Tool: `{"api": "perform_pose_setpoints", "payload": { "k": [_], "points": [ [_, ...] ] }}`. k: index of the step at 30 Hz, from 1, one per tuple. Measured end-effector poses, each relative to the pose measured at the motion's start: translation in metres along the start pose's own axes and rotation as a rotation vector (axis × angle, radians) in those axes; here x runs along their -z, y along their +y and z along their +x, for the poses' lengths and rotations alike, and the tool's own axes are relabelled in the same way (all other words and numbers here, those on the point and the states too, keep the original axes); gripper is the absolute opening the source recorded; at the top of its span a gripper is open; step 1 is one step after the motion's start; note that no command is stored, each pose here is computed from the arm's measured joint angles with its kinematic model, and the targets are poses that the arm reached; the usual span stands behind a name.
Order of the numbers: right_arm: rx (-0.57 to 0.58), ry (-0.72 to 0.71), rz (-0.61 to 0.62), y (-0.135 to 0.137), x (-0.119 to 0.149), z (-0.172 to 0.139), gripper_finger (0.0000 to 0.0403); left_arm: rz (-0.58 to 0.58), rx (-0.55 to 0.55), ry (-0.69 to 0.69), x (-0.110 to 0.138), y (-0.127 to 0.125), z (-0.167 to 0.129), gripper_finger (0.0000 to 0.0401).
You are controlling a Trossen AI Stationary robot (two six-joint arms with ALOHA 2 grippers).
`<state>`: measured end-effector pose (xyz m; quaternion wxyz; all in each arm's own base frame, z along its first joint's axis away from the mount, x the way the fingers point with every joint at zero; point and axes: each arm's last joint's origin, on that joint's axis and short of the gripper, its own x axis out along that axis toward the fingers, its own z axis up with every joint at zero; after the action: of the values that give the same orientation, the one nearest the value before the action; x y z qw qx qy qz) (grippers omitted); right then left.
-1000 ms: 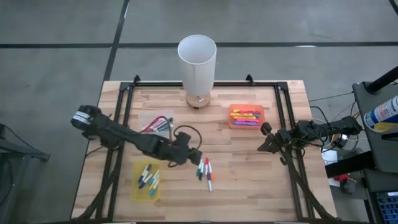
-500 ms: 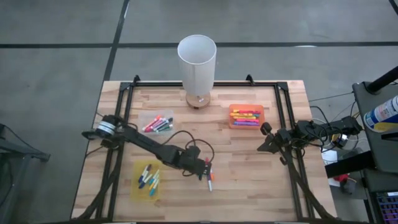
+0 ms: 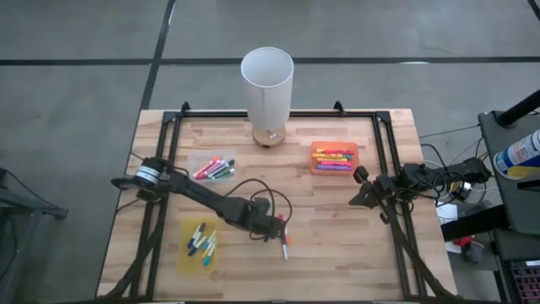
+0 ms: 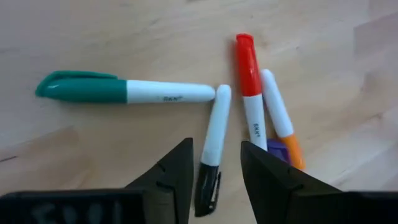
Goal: Pick & Place Markers
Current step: Put the small black highlighter pen into the yellow bin
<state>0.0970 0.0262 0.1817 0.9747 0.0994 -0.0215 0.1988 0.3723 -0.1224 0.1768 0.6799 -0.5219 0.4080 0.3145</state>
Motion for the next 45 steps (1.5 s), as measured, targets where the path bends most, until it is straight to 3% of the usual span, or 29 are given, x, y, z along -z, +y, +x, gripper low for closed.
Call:
{"api": "perform_pose_setpoints", "payload": {
  "k": [8,24,30,35,40,45],
  "points": [
    [0.000,0.000,0.000,0.000,0.000,0.000,0.0009,0.011,0.039,0.001,-0.001,-0.005,-0.007,0.0129],
    [0.001,0.000,0.000,0.000,0.000,0.000,0.0009,0.185,0.097,0.035,0.006,-0.009,0.010,0.0129],
    [0.000,0.000,0.000,0.000,0.000,0.000,0.0009,0.195,0.016,0.020,0.009,-0.001,0.014,0.0129],
    [0.001,0.001,0.000,0.000,0.000,0.000,0.0009,0.293,-0.026,0.027,0.009,0.003,0.024,0.0129],
    [0.001,0.004,0.001,0.000,0.000,0.000,0.0009,0.257,-0.060,0.046,0.010,0.007,0.029,0.0126],
    [0.001,0.004,0.001,0.000,0.000,0.000,0.0009,0.303,-0.073,0.063,0.010,0.008,0.028,0.0089]
  ]
}}
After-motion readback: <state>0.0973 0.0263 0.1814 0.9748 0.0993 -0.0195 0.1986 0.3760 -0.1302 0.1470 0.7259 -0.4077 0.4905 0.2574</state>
